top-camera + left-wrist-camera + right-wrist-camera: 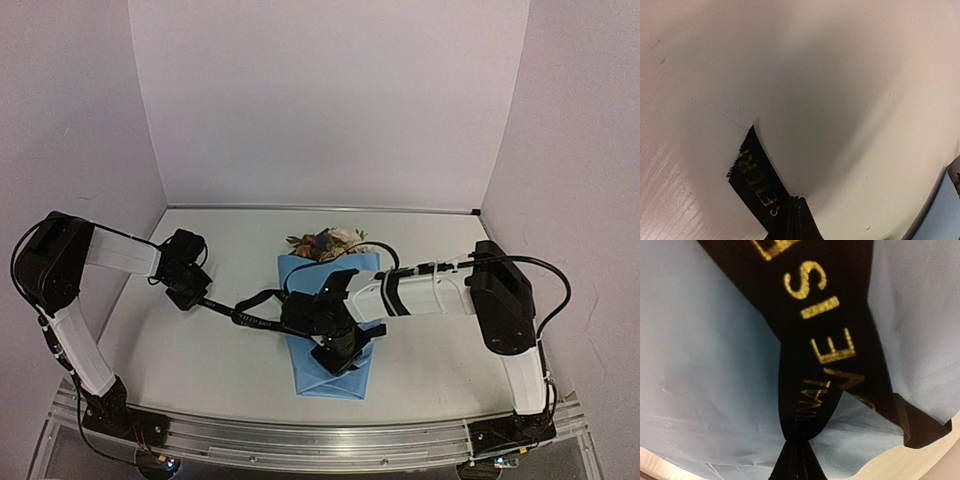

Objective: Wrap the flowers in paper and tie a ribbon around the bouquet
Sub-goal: Cross the ribbon over the folded bouquet.

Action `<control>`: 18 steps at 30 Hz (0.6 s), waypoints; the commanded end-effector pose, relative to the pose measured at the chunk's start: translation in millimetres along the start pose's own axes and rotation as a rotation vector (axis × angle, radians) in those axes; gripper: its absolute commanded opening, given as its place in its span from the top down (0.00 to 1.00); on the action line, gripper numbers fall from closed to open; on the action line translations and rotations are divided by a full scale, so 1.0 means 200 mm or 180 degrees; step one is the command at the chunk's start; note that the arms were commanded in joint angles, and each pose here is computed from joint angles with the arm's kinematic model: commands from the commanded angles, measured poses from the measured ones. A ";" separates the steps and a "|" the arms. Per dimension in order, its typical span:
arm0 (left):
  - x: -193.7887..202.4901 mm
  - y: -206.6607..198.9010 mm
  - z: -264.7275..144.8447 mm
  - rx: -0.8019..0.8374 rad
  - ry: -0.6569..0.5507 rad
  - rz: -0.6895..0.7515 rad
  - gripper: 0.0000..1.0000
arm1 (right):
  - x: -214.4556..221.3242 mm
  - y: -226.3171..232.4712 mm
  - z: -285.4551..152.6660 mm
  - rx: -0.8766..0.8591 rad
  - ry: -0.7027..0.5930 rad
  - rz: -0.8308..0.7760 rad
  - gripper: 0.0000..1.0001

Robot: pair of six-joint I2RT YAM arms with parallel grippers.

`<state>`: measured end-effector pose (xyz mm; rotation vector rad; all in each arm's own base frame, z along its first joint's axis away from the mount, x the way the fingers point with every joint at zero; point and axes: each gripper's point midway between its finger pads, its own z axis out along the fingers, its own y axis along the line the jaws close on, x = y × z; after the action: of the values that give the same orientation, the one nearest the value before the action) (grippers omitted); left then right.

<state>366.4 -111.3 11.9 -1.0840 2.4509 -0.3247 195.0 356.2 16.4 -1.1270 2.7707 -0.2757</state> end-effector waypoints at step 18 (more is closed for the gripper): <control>-0.17 -0.05 -0.06 0.0129 -0.0305 0.0165 1.00 | 0.29 -0.79 -0.24 -0.0035 -0.0111 0.1253 1.00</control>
<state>373.9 -99.1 14.0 -1.0568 2.4374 -0.3094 227.6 256.3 98.9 -0.6831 2.8895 -0.0146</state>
